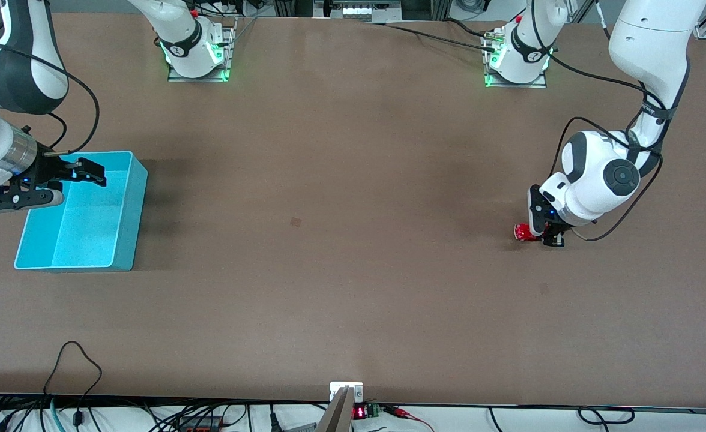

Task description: Wind red beetle toy and store in blue box

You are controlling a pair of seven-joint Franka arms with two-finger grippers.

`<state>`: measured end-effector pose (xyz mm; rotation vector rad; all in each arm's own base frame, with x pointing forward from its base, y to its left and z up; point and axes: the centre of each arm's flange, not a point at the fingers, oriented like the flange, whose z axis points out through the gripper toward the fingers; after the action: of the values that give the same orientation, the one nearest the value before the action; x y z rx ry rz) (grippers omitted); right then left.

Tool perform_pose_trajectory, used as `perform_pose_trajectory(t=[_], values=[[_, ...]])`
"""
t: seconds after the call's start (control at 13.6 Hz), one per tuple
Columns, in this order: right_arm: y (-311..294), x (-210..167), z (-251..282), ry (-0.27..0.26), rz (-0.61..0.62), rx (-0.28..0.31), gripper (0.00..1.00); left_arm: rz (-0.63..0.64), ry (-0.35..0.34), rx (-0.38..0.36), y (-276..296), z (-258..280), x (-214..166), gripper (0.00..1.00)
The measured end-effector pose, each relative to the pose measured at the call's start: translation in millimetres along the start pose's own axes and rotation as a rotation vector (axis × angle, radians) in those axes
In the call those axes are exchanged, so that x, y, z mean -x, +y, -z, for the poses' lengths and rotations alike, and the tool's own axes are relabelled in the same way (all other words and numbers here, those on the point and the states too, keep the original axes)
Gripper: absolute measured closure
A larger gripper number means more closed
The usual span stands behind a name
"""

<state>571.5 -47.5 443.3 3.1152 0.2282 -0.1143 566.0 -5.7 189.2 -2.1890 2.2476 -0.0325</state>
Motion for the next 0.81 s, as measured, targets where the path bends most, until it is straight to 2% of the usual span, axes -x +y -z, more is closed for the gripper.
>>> perform_pose_trajectory(t=[0.81], values=[[9.2,2.1,-10.0,-0.017,-0.02,-0.011,0.0,-0.007,0.0,0.0,0.1,-0.2,0.0,0.56]])
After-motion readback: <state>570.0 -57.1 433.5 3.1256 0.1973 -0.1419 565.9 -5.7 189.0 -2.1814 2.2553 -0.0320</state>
